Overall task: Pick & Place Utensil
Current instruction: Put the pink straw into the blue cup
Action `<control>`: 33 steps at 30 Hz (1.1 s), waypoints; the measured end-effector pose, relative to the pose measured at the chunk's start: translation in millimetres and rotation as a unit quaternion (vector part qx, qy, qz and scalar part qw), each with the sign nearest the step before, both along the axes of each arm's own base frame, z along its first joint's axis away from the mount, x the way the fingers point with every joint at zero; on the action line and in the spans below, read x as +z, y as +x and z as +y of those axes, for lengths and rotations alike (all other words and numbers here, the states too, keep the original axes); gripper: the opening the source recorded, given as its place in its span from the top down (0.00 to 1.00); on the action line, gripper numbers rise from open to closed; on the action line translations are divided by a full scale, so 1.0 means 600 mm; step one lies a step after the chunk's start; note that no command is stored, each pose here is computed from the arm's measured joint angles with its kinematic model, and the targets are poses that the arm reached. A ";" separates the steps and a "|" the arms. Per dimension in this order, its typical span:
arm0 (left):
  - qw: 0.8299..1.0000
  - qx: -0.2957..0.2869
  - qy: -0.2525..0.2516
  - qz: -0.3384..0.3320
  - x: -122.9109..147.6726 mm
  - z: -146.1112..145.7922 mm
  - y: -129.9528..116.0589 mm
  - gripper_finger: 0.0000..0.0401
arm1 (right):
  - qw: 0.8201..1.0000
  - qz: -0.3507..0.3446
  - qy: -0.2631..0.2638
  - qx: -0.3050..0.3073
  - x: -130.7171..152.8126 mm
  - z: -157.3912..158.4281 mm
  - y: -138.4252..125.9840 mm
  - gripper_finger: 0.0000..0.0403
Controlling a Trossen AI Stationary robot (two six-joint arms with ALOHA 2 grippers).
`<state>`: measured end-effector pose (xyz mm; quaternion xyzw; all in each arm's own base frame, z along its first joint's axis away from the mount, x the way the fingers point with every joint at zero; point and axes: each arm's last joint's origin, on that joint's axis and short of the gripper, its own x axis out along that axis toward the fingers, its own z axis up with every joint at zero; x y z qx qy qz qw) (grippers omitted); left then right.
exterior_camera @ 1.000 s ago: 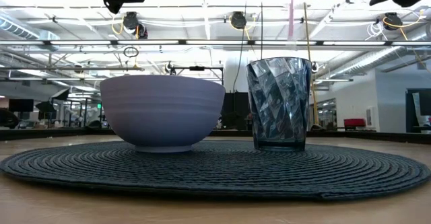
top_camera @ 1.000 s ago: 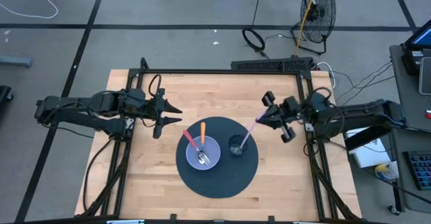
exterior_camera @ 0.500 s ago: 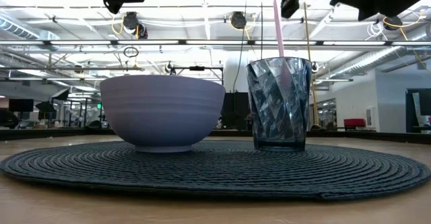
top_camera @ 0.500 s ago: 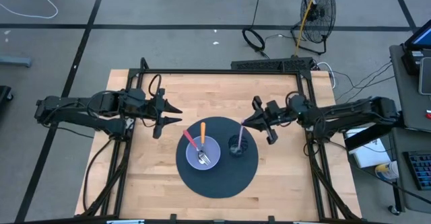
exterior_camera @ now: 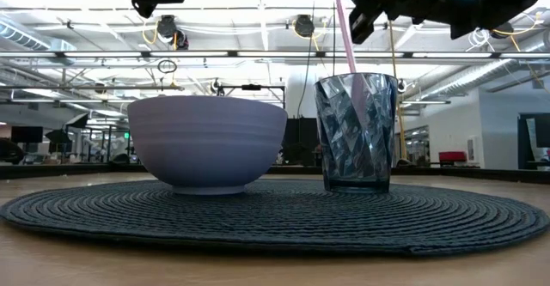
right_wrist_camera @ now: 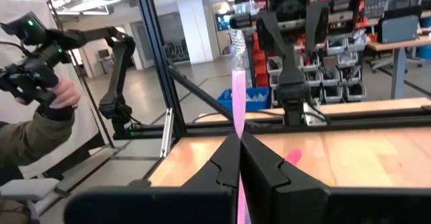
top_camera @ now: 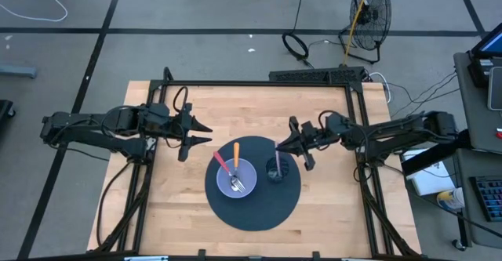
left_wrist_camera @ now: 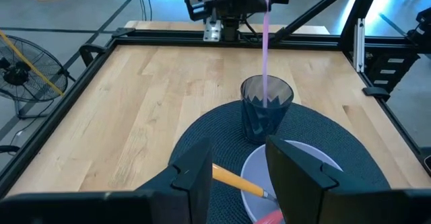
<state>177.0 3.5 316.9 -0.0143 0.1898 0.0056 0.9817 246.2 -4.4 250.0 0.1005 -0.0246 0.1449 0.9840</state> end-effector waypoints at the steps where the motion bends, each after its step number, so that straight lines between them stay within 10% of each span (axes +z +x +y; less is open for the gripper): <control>1: 1.000 0.000 0.000 0.000 0.000 0.000 0.000 0.64 | 1.000 0.004 0.000 0.000 -0.002 0.000 0.001 1.00; 33: 1.000 0.000 -0.001 0.000 0.000 0.000 0.000 0.64 | 0.998 0.058 0.006 0.002 -0.026 0.001 0.007 0.97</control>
